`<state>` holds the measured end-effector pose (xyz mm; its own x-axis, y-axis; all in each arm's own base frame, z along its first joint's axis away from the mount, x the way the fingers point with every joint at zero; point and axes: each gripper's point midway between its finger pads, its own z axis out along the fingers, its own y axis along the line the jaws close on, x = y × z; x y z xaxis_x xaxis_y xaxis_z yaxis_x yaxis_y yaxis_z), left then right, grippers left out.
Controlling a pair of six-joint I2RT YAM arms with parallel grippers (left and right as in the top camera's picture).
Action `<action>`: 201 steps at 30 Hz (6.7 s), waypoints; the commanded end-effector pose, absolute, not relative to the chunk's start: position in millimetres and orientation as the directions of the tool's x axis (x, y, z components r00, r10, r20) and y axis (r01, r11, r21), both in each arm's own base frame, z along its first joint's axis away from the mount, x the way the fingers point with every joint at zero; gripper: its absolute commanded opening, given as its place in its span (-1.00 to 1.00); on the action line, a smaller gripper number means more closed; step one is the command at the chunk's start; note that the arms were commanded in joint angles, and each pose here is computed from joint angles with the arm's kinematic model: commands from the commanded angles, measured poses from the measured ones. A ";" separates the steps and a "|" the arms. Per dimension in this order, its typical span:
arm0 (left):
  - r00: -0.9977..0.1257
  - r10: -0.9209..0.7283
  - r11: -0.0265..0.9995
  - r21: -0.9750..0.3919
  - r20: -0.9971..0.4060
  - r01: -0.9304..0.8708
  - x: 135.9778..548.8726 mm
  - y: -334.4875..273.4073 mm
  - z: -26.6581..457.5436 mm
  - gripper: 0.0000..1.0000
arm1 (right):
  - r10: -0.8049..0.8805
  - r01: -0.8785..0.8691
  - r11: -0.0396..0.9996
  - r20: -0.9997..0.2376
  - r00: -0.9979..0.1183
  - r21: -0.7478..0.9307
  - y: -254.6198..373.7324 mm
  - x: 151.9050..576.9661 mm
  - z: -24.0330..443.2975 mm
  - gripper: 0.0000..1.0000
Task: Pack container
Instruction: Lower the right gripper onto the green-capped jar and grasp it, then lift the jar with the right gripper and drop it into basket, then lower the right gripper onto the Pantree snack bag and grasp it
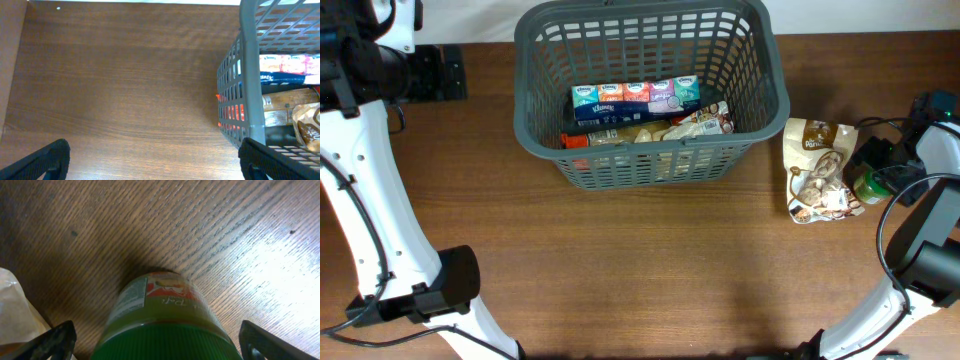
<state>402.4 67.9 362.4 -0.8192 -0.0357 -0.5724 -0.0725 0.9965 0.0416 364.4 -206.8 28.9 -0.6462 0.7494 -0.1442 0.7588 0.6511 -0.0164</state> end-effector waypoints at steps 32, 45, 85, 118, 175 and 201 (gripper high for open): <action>-0.822 -0.053 0.996 0.024 -0.566 -0.080 403.6 67.9 359.4 0.98 | 0.760 0.765 0.644 -0.104 -0.641 -0.006 -196.8 356.8 37.4 -0.92; -0.822 -0.053 0.996 0.024 -0.566 -0.080 403.6 67.9 359.4 0.99 | 0.684 0.550 0.729 -0.458 -0.567 0.407 -154.5 408.1 252.3 -0.92; -0.822 -0.053 0.996 0.024 -0.566 -0.080 403.6 67.9 359.4 0.99 | -0.087 -0.215 0.953 -0.489 -0.868 0.214 137.9 463.6 186.2 -0.92; -0.823 -0.052 0.996 0.024 -0.566 -0.080 403.6 67.9 359.4 0.98 | -0.091 -0.128 0.992 -0.786 -0.611 -0.015 81.1 450.3 394.1 0.93; -0.822 -0.053 0.996 0.024 -0.566 -0.080 403.6 67.9 359.4 0.99 | 0.362 0.350 0.925 -0.060 -0.930 0.150 -90.6 368.1 -3.4 0.62; -0.822 -0.053 0.996 0.024 -0.566 -0.080 403.6 67.9 359.4 0.99 | 0.374 0.307 0.927 -0.562 -0.738 0.214 -112.1 449.2 271.1 -0.87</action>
